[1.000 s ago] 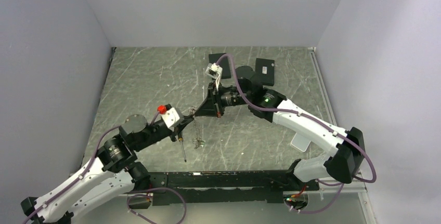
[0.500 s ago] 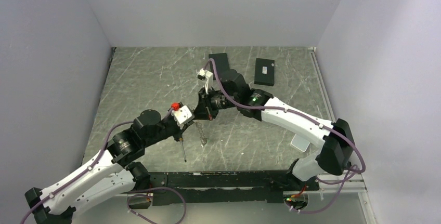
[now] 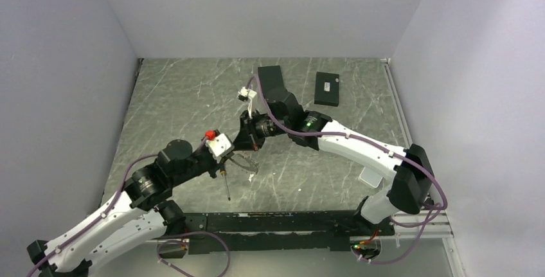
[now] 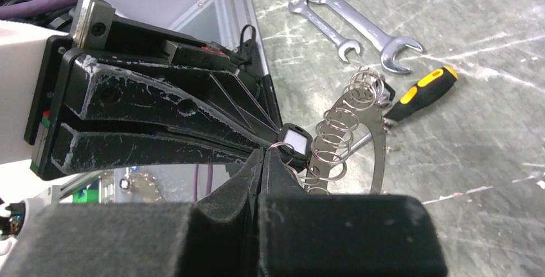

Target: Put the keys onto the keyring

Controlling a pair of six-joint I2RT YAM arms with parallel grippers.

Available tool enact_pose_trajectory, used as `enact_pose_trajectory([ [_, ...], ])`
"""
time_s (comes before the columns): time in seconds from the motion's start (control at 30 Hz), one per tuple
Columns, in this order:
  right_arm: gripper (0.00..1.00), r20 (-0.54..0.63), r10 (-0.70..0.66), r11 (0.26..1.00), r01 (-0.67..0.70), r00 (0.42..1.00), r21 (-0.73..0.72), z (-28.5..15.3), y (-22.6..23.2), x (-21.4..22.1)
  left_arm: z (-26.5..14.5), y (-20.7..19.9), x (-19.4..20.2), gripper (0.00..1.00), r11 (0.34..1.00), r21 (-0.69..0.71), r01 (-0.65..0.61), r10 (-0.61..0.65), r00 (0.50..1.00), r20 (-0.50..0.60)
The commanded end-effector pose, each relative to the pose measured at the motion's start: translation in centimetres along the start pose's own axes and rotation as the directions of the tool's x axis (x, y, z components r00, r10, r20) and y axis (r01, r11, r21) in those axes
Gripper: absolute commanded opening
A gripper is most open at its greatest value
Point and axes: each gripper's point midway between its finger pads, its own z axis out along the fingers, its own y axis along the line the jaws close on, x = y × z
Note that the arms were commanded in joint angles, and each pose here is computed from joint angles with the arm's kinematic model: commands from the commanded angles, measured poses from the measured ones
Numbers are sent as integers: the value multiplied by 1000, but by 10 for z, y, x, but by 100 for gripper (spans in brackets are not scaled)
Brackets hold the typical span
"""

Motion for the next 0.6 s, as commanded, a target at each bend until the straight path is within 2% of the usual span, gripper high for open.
enact_pose_trajectory([
  [0.0,0,29,-49,997,50,998,-55,1,12,-6,-19,5,-64,0,1000,-18,16,-11,974,227],
  [0.17,0,37,-46,997,48,998,-54,1,10,-7,-25,-5,-78,5,999,42,12,-23,958,287],
  [0.33,0,40,-44,998,46,998,-50,-2,8,-6,-32,-9,-88,23,998,65,15,-34,954,299],
  [0.4,0,42,-44,998,46,998,-52,-3,9,-6,-35,-9,-91,27,998,69,11,-31,955,296],
  [0.57,0,53,-45,997,48,998,-53,-7,9,-9,-44,-10,-96,31,997,74,8,-31,949,313],
])
